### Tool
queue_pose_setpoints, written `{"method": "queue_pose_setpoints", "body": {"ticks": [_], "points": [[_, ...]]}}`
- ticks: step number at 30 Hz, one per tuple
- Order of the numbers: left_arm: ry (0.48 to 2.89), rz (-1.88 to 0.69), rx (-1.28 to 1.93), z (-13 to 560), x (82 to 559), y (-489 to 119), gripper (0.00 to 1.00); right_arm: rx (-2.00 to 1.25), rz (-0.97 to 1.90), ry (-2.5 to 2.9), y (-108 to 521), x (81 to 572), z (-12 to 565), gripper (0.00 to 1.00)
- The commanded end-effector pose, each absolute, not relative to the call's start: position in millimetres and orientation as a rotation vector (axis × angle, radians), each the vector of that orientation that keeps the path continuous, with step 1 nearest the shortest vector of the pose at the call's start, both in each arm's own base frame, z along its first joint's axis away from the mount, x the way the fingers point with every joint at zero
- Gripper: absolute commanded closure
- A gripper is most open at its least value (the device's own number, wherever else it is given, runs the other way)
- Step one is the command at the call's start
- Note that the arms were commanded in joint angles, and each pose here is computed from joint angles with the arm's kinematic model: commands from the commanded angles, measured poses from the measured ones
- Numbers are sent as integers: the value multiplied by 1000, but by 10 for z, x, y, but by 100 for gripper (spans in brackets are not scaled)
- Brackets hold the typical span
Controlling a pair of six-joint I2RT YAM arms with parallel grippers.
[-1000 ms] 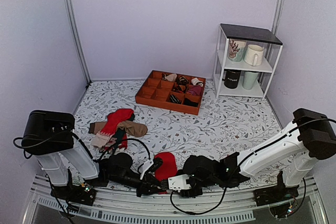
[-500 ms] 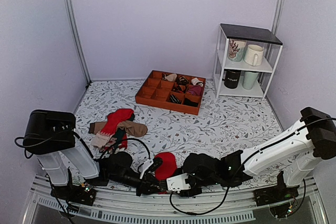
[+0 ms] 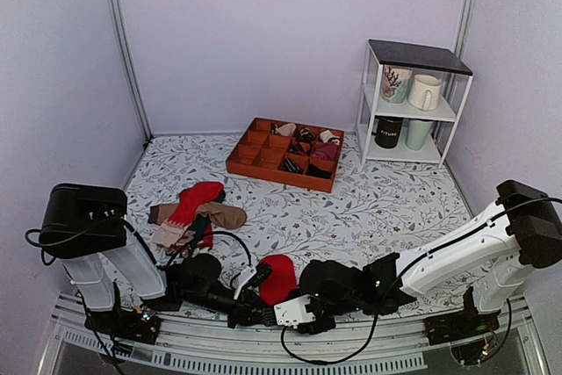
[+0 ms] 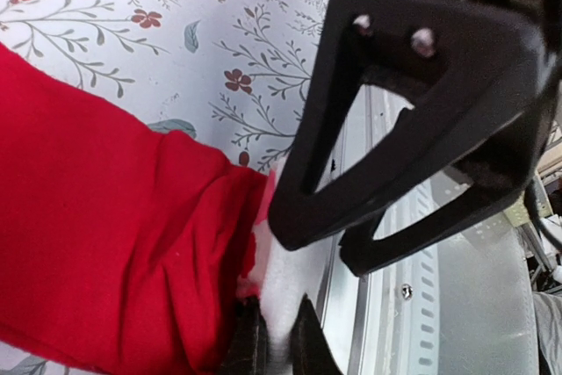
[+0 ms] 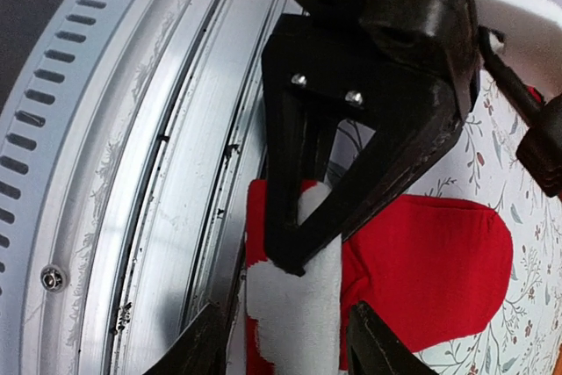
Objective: Roll the socks
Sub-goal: Roll the sock at the center of the board.
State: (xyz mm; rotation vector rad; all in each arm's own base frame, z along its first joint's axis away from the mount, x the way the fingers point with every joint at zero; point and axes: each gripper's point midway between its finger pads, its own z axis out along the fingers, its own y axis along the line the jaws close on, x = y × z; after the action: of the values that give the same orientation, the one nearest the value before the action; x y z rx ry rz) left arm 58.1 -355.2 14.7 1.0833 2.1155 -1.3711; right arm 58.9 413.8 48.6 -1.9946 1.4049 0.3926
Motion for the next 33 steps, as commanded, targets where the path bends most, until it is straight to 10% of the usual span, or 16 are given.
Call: {"method": "queue_pose_setpoints", "body": {"ticks": [1,12,19,22,33], "points": [[2556,-1097,1147,-678,337,-2858,100,-2041,388,1444,4150,542,333,52],[2551,-1099,1149,-669,338,-2865,100,-2056,393,1515,4117,533,229,81],[2282,-1016,1205,-176,636,-3100,83,-2040,552,1745,3937,530,-15,85],[2123,-1001,1240,189,751,-3250,54,-2007,654,1865,3905,580,-81,86],[1783,-845,1326,674,771,-3393,54,-1887,961,2346,3893,938,-248,87]]}}
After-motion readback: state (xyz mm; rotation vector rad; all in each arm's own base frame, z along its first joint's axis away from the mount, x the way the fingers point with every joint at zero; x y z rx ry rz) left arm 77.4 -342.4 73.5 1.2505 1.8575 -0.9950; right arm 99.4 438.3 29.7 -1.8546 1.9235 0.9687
